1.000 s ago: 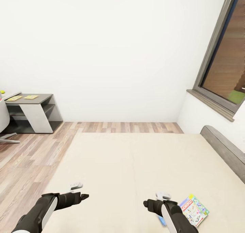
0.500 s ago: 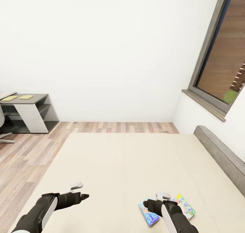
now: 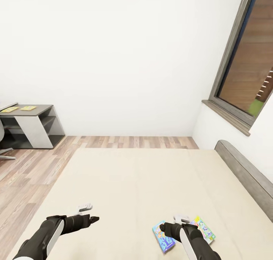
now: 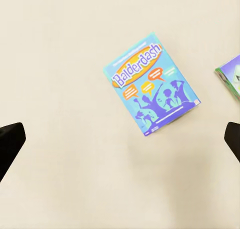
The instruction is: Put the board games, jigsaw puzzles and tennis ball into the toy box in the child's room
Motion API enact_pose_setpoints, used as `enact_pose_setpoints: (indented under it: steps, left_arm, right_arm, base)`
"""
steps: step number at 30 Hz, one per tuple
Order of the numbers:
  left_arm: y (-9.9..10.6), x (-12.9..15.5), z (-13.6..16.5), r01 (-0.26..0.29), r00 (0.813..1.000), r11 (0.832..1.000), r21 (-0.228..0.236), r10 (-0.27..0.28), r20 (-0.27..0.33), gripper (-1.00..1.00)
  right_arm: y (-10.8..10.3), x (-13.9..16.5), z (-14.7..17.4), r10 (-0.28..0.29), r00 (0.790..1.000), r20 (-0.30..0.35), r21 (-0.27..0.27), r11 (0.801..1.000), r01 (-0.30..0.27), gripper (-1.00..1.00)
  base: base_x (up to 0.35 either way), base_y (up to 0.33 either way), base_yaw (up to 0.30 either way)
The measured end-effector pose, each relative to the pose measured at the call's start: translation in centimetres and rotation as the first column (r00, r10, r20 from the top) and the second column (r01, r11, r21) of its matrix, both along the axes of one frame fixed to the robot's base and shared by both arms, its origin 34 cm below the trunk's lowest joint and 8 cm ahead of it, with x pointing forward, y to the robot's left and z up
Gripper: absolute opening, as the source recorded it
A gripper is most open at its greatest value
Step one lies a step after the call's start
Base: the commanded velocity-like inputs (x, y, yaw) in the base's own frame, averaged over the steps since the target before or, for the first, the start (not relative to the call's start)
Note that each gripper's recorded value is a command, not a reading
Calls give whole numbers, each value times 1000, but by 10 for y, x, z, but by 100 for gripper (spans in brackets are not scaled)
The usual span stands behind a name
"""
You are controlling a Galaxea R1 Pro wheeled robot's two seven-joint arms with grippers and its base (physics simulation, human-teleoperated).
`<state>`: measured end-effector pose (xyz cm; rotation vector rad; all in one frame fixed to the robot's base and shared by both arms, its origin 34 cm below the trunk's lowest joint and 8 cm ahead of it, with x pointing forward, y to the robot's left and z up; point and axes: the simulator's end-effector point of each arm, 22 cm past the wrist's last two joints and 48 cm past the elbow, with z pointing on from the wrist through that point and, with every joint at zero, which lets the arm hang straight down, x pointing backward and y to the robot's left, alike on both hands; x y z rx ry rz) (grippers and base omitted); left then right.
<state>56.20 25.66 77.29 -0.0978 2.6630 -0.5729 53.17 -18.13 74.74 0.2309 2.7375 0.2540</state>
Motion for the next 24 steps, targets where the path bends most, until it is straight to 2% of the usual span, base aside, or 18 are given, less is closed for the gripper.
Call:
enact_pose_setpoints:
  steps: [24]
  left_arm:
    - [0, 0, 0, 0, 1000, 1000, 0, 0, 0, 100]
  right_arm:
    - [0, 0, 0, 0, 1000, 0, 0, 1000, 0, 100]
  base:
    - [0, -1, 0]
